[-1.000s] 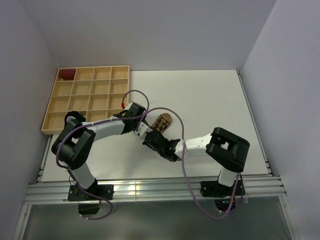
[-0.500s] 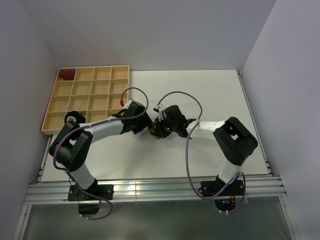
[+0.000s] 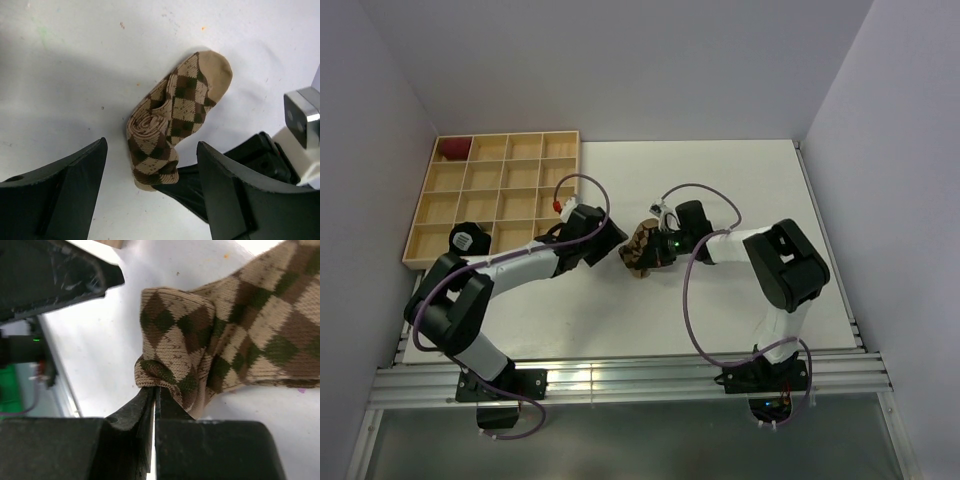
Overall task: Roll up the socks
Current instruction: Roll the sock at the center of the board.
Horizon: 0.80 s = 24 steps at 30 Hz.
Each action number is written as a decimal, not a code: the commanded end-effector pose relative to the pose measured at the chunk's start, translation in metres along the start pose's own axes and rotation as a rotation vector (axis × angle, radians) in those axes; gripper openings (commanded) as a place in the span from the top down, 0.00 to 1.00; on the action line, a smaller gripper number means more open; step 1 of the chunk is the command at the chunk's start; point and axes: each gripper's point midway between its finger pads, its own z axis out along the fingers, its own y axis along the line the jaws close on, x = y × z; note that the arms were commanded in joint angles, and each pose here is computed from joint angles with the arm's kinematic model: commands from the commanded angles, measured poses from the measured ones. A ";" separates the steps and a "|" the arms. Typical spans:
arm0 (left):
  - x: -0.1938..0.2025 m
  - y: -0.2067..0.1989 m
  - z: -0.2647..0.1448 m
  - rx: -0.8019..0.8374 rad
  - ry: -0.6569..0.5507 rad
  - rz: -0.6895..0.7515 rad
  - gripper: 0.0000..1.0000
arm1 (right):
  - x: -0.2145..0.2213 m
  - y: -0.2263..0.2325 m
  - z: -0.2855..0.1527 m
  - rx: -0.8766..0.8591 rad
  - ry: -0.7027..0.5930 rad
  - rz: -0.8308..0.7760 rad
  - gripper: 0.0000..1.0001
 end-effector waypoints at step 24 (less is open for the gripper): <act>0.026 0.001 0.044 -0.009 0.085 -0.018 0.48 | 0.000 -0.040 -0.006 -0.043 0.038 0.301 1.00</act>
